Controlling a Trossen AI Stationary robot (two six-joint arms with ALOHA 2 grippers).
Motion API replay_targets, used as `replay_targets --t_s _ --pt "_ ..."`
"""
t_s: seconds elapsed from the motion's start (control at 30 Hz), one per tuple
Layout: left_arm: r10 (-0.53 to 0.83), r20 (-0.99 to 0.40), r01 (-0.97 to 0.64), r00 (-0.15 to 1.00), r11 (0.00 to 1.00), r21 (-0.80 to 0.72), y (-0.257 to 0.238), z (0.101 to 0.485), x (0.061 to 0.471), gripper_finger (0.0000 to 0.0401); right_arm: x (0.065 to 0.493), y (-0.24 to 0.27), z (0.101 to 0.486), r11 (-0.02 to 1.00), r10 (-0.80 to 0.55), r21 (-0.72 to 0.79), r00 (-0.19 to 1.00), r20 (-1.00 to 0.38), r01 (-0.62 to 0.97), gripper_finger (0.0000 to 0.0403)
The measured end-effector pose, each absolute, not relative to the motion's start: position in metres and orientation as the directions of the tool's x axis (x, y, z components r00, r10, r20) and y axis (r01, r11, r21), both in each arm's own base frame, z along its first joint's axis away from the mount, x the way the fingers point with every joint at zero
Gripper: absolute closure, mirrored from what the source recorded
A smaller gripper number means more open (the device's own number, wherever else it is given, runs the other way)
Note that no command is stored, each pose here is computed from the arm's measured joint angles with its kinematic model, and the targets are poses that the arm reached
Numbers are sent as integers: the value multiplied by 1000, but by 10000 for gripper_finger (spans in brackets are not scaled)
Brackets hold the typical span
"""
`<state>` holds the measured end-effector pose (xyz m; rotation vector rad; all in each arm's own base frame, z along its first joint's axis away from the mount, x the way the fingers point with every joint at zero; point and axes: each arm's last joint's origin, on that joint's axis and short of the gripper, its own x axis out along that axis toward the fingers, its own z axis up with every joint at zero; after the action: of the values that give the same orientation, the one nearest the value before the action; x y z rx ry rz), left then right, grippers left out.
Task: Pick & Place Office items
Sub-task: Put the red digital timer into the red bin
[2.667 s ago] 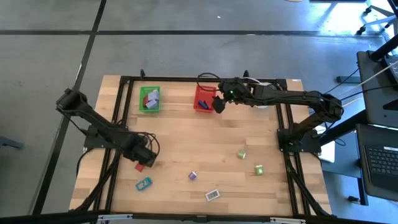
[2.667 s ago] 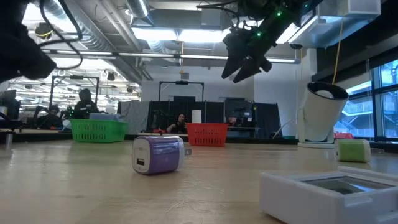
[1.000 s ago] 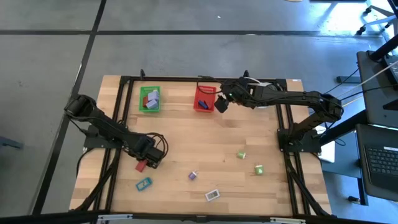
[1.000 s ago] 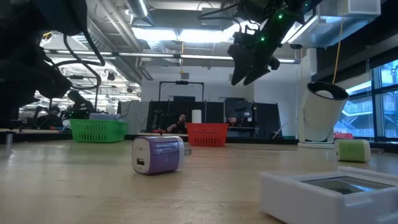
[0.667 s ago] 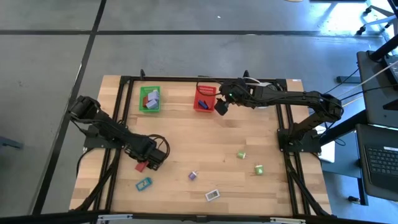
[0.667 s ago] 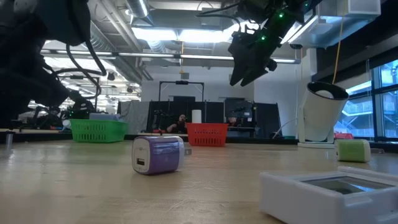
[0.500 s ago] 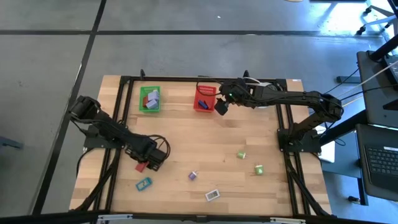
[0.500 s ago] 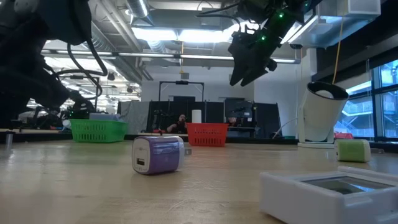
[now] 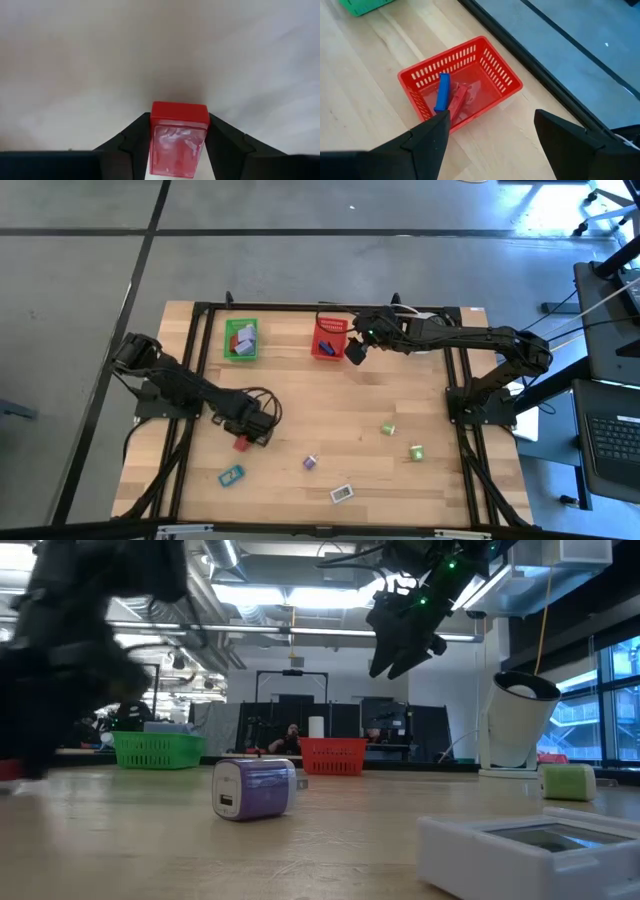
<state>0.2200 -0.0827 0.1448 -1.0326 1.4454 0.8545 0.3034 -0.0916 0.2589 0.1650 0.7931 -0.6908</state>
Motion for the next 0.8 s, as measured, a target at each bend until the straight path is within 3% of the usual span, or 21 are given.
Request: replay_targets --t_s 0.3,0.53,0.8 --pt "143 -896 -828 419 465 -313 -57 203 268 245 304 -90 258 790 -457 -59 521 -721 611 111" --pt "378 -598 -675 706 614 -408 -28 273 290 243 304 -90 258 772 -451 -21 524 -722 636 111" --pt "424 -205 -470 882 752 -462 -4 329 300 244 305 -87 258 796 -367 63 562 -741 602 111"
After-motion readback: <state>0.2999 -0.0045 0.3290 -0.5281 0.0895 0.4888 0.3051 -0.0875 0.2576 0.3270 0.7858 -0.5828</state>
